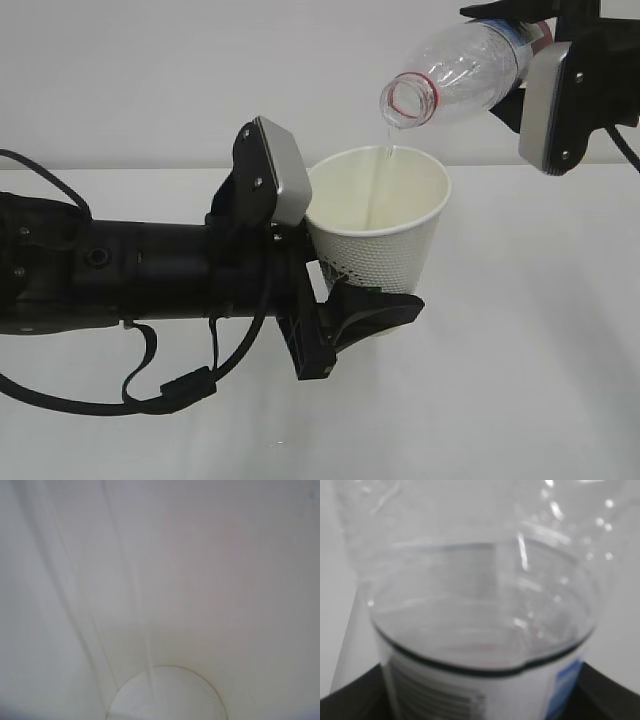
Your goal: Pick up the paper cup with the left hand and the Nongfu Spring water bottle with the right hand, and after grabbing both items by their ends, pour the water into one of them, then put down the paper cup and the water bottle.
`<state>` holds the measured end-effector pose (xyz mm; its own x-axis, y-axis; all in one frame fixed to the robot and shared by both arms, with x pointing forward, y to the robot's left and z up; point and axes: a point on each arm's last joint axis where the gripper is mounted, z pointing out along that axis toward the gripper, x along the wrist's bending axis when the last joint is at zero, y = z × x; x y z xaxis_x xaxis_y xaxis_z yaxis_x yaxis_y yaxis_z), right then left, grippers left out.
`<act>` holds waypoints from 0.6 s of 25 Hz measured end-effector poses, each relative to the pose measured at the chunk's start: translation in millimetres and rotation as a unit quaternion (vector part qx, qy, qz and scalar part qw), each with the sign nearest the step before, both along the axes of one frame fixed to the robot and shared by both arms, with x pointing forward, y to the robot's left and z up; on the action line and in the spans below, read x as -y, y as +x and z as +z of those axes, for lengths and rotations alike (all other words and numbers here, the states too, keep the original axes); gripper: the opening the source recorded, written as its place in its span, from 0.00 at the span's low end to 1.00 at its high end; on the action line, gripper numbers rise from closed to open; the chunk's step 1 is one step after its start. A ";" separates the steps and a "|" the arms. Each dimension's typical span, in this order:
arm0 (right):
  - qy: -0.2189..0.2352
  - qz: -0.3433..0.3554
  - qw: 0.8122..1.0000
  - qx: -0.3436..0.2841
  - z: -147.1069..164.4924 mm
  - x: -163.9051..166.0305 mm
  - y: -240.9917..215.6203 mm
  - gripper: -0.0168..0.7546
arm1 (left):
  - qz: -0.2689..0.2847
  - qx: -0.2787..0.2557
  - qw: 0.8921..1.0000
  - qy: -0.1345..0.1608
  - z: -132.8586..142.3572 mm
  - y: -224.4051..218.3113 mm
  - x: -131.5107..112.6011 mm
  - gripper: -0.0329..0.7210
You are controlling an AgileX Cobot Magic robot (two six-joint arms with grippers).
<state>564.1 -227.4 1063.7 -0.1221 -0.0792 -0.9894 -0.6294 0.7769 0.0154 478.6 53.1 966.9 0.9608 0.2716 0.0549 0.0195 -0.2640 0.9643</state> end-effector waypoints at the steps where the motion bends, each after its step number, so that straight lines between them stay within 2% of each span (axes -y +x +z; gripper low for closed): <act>1: 0.000 0.000 1.000 0.000 0.0 0.0 0.0 0.69 | 0.000 0.000 1.000 0.000 0.0 0.0 0.0 0.75; 15: 0.001 -0.003 1.000 0.004 0.7 0.3 0.4 0.69 | 0.000 0.000 1.000 0.000 0.0 0.0 0.0 0.75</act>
